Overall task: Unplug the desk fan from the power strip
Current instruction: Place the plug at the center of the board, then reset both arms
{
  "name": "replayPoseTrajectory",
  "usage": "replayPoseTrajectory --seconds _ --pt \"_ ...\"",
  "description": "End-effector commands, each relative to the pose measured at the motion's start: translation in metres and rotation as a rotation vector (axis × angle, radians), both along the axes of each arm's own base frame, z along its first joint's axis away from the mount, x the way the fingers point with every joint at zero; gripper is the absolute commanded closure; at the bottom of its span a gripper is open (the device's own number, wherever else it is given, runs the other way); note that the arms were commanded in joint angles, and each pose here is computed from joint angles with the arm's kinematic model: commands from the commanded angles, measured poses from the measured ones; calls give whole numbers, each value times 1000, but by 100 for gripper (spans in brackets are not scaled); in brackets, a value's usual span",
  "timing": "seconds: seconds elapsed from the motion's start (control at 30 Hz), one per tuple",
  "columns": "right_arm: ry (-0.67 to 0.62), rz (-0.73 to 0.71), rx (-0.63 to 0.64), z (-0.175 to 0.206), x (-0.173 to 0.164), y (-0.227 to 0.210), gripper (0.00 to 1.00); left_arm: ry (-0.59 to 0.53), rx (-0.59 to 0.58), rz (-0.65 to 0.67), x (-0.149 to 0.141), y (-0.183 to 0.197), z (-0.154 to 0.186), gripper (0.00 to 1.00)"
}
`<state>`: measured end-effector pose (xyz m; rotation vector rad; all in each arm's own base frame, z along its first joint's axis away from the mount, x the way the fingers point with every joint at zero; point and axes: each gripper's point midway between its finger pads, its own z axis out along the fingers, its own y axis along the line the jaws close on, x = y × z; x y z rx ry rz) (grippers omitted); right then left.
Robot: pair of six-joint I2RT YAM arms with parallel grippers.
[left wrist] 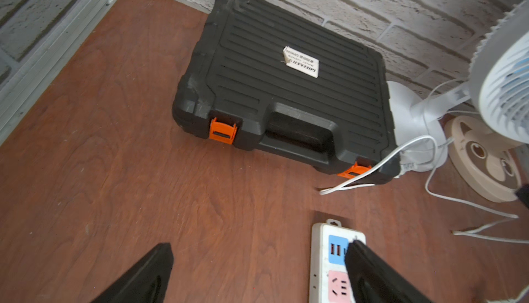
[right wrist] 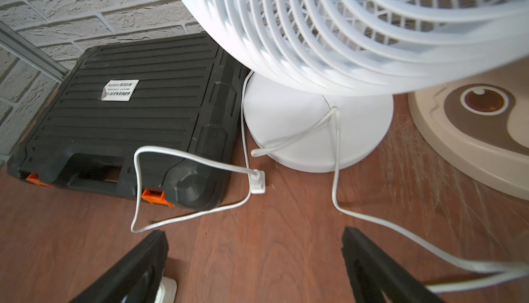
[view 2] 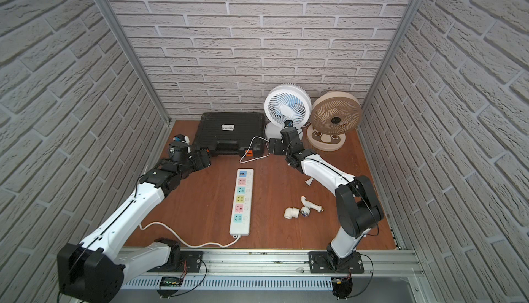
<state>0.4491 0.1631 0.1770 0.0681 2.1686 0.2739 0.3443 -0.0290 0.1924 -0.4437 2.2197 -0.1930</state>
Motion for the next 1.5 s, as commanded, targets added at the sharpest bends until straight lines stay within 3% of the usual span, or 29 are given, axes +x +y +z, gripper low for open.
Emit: replayPoseTrajectory --seconds 0.0,0.33,0.6,0.7,0.8,0.97,1.1,1.23,1.37,1.47 --pt "-147 -19 -39 24 -15 -16 1 -44 36 46 6 16 3 2" --pt "-362 -193 -257 23 -79 -92 1 -63 149 234 -6 61 -14 2" --pt "-397 -400 -435 8 -103 -148 1 -211 452 347 -9 102 -7 2" --pt "-378 -389 -460 1 -104 -154 1 -303 563 302 -4 101 -11 2" --pt "-340 -410 -465 -17 -105 -165 1 -290 663 246 3 100 -35 2" --pt "-308 -452 -420 -42 -102 -183 2 -210 691 166 25 94 -67 2" --pt "-298 -431 -386 -44 -93 -185 2 -257 615 173 27 106 -78 2" --pt "-256 -373 -363 -51 -83 -186 1 -243 553 27 40 90 -90 2" --pt "-301 -383 -389 -48 -82 -194 2 -260 521 -1 42 88 -103 2" --pt "-332 -410 -327 -60 -78 -207 1 -281 507 -33 41 83 -101 2"
